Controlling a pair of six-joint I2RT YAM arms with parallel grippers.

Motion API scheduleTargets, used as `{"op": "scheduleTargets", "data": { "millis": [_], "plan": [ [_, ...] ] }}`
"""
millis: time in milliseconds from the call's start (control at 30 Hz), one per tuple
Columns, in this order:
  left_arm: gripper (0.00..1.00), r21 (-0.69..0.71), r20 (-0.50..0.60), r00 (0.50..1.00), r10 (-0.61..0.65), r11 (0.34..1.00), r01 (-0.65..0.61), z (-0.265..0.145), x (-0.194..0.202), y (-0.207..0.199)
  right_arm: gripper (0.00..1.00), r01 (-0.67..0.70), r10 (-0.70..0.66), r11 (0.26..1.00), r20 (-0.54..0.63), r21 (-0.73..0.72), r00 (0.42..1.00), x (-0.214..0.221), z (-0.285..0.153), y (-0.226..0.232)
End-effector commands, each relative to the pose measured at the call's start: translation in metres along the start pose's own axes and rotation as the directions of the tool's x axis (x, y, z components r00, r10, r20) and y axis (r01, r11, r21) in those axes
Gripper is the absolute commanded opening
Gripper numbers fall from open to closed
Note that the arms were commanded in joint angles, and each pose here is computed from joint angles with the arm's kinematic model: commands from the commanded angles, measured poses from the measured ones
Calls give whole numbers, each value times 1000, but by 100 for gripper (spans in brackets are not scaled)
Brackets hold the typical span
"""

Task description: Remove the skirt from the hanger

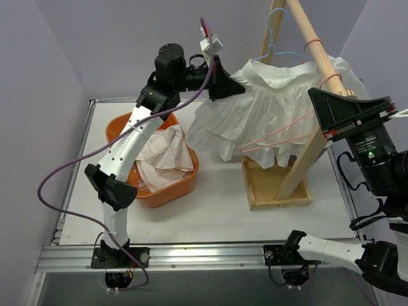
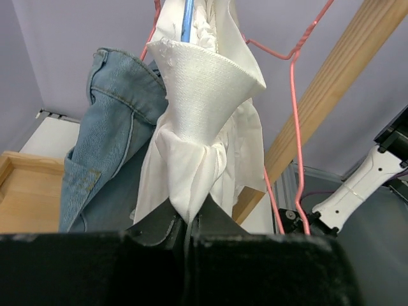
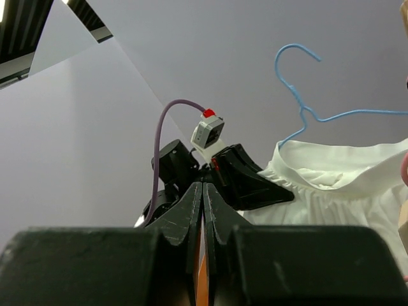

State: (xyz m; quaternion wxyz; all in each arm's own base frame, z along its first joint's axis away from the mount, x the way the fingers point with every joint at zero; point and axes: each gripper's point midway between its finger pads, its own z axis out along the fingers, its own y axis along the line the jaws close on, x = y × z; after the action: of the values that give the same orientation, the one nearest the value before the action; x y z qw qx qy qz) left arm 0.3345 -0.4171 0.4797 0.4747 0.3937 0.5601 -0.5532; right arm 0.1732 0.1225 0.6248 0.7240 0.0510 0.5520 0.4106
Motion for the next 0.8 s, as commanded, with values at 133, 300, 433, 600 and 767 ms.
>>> {"op": "scheduleTargets", "data": {
  "millis": [133,300,433,600,767],
  "plan": [
    [2,-102,2,1000,14,995,-14,-57,-20,-30,11,20,-20,1000,-21,5,1000,11,18,4],
    [2,-284,-52,999,-10,959,-5,-108,15,-33,20,78,-70,996,-146,49,987,61,42,-5],
    [2,-398,-112,988,-102,916,50,-151,77,-36,29,86,-74,996,-254,38,964,113,60,-7],
    [2,-451,-187,967,-174,890,73,-176,113,-40,31,54,-45,998,-356,16,933,176,78,-6],
    [2,-425,-195,965,-177,902,80,-185,114,-61,39,10,-7,1000,-385,7,923,210,87,-4]
  ]
}}
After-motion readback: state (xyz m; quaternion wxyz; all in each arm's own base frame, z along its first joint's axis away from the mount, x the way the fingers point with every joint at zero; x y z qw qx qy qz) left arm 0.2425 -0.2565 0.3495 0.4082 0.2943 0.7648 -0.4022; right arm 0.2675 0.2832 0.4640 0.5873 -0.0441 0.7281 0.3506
